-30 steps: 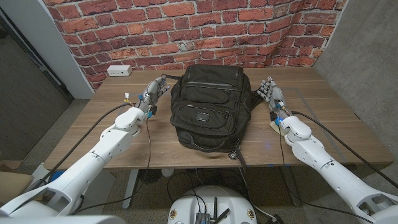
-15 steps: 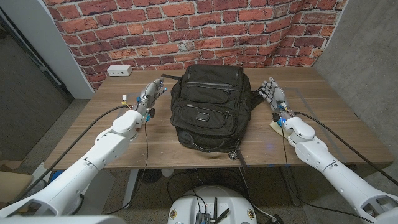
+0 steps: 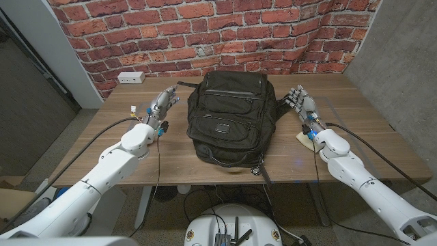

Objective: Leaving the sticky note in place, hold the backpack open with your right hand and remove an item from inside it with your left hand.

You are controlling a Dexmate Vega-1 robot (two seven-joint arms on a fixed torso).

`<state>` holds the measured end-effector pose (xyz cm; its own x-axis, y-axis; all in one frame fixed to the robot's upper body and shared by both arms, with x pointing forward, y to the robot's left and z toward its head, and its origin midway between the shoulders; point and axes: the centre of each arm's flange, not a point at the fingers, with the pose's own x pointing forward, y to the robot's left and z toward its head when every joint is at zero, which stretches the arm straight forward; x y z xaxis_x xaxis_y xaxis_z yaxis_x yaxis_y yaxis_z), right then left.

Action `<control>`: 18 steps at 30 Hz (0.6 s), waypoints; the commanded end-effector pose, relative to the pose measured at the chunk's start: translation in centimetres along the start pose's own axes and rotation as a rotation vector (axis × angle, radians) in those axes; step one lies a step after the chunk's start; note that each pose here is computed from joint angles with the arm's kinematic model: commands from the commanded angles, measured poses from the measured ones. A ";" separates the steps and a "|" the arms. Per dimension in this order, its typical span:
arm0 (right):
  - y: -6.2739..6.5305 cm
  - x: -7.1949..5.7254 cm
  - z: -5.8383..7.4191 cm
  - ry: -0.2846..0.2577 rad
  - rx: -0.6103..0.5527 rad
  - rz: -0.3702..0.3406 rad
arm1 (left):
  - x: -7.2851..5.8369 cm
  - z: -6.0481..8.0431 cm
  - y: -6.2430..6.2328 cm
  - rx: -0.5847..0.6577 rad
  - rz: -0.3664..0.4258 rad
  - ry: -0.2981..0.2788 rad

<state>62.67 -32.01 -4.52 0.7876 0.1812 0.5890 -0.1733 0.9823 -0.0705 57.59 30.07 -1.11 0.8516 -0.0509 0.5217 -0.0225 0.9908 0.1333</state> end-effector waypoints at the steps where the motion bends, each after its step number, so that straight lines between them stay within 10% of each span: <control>1: 1.3 -1.3 1.5 -0.030 -0.052 0.010 | 0.9 -0.2 0.3 0.005 -0.004 0.001; 18: 3.9 -3.0 3.6 -0.065 -0.133 0.020 | 2.4 -0.5 1.7 -0.002 -0.030 -0.018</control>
<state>60.18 -30.67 -4.00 0.7686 0.1704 0.6166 -0.1148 0.9850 -0.1291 59.29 31.16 -0.54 0.8522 -0.0508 0.5207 -0.0251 0.9902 0.1377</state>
